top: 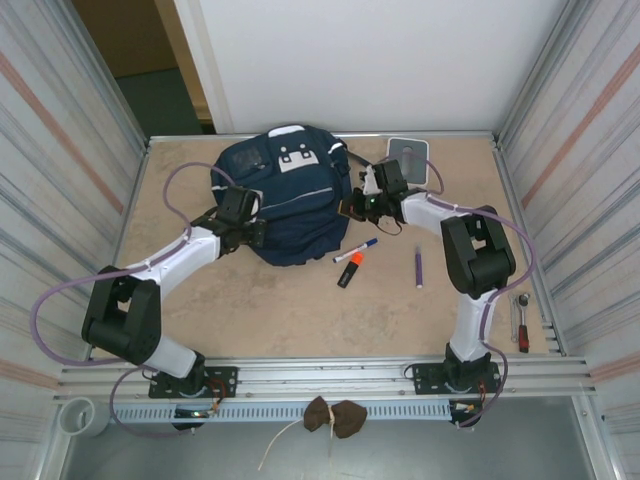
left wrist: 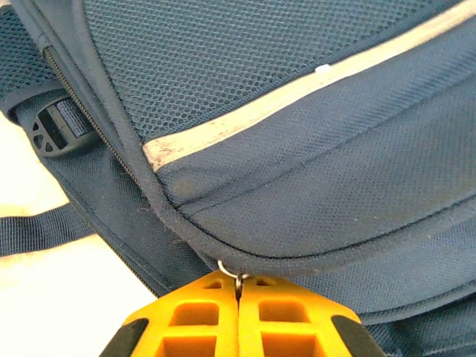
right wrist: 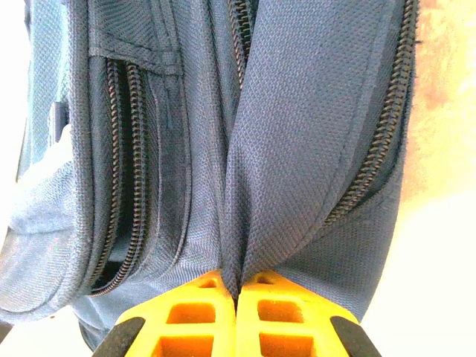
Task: Pack the student bag
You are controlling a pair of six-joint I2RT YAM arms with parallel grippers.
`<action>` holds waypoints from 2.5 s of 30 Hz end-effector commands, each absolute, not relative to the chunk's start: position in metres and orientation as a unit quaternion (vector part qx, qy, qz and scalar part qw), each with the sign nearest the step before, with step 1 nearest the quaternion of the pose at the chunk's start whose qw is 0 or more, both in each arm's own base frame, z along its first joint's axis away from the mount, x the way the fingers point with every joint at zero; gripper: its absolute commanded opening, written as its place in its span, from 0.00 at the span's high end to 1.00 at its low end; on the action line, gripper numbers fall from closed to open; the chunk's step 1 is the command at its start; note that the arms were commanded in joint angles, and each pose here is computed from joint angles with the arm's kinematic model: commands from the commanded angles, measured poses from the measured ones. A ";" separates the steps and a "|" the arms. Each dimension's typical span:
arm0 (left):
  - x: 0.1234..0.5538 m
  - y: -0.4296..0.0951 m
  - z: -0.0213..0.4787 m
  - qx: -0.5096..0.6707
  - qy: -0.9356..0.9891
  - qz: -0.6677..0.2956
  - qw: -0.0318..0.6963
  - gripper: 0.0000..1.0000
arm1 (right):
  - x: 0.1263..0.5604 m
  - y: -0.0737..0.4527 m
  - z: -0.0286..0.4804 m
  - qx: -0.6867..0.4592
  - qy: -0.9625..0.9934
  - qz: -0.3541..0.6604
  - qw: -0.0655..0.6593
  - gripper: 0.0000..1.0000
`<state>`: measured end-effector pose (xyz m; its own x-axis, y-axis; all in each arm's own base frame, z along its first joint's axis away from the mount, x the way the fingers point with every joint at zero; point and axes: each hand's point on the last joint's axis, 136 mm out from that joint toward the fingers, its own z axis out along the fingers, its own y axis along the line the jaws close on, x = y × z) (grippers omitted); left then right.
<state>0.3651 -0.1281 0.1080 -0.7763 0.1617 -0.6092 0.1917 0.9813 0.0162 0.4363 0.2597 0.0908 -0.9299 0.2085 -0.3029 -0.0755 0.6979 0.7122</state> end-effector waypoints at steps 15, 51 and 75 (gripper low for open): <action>0.369 -0.216 0.144 0.142 0.915 -0.146 0.349 1.00 | 0.439 0.260 0.114 0.010 0.905 0.363 0.220 0.36; 0.367 -0.108 0.120 0.108 0.939 0.052 0.323 1.00 | 0.498 0.215 0.082 -0.027 0.935 0.225 0.272 1.00; 0.409 -0.222 0.165 0.268 0.884 -0.014 0.384 0.20 | 0.449 0.262 0.104 -0.080 0.910 0.319 0.250 1.00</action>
